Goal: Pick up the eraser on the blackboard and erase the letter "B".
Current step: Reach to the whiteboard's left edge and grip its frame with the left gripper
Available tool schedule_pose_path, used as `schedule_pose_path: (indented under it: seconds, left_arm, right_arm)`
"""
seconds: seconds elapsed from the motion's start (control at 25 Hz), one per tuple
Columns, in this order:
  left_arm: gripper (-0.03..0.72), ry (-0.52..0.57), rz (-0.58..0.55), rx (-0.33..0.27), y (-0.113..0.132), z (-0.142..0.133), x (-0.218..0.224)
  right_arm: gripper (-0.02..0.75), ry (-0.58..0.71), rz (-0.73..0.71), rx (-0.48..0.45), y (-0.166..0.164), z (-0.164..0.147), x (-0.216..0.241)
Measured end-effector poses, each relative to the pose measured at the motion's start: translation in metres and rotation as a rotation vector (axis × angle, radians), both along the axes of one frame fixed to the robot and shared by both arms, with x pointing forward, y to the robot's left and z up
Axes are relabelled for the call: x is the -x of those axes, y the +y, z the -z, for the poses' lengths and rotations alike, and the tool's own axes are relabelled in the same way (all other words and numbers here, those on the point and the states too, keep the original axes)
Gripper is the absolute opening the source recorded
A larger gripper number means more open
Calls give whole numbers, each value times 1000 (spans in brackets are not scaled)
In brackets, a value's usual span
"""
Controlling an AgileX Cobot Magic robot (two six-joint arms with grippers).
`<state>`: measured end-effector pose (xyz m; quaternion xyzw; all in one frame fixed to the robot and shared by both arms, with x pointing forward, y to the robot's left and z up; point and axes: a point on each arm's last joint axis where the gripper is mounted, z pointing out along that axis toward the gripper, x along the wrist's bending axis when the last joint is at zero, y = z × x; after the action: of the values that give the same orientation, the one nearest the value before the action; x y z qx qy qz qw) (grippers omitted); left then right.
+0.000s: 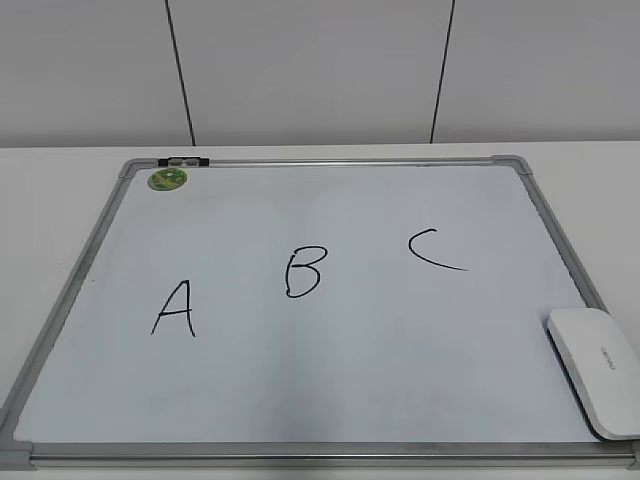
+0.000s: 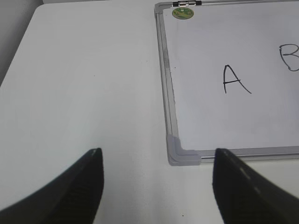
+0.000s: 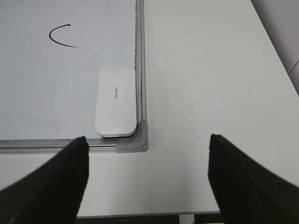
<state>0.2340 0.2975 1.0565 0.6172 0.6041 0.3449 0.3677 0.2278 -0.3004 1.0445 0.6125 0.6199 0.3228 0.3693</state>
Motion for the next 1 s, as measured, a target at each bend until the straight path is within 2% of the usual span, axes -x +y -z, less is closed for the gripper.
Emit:
schedule_pose_path:
  seconds: [0.16, 0.32, 0.48, 0.8, 1.0]
  left_arm:
    - [545, 55, -10, -16, 2, -19, -16]
    - [544, 140, -28, -50, 5, -36, -56]
    - [544, 178, -3, -52, 3, -44, -106]
    - [535, 389, 10, -58, 0, -27, -207]
    - [525, 474, 12, -59, -1, -11, -264]
  right_arm:
    - [590, 0, 0, 0, 0, 0, 0]
    - [590, 0, 0, 0, 0, 0, 0]
    - [589, 0, 0, 0, 0, 0, 0]
    - [589, 0, 0, 0, 0, 0, 0]
    - [590, 0, 0, 0, 0, 0, 0]
